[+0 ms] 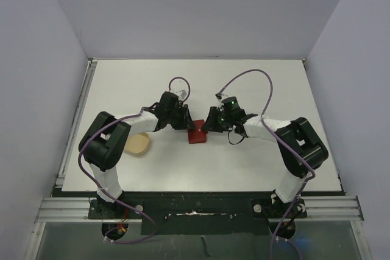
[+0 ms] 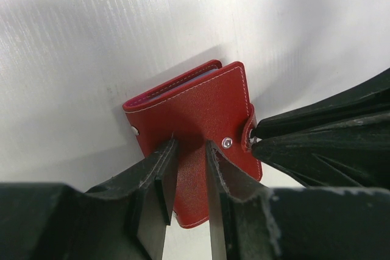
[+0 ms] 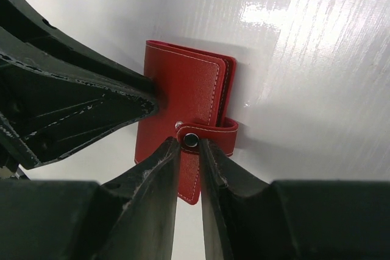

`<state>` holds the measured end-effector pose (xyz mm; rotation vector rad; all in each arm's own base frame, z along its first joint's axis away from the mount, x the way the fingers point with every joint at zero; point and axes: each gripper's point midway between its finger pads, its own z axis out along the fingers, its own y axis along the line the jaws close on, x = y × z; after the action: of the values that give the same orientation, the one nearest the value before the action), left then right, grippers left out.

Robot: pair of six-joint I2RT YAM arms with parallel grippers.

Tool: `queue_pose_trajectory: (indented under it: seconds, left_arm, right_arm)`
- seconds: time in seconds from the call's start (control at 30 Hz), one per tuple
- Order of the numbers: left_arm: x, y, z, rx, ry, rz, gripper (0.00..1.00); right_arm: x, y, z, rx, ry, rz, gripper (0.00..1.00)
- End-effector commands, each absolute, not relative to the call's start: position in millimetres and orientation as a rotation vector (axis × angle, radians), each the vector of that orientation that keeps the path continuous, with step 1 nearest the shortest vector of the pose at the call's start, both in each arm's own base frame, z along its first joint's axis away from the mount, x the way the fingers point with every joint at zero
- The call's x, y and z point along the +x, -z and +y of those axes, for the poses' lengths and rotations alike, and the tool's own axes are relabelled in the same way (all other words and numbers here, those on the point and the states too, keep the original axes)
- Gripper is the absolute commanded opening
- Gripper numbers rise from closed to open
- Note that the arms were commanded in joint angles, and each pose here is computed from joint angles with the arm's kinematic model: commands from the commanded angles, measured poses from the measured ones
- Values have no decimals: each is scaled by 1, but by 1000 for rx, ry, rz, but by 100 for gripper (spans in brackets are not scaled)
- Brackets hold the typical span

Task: Put the credit cards into the card holder
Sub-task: Close the card holder at the center of the board.

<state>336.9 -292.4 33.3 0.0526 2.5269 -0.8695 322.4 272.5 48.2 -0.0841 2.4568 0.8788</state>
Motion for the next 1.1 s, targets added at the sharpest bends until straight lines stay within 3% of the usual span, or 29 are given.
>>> queue_pose_trajectory:
  seconds: [0.0, 1.07]
  left_arm:
    - [335, -22, -281, 37, 775, 2557, 24]
    - [335, -24, -283, 45, 782, 2561, 24]
  right_arm:
    - [337, -64, 287, -122, -921, 2385, 21]
    - [328, -54, 301, -209, -991, 2413, 20]
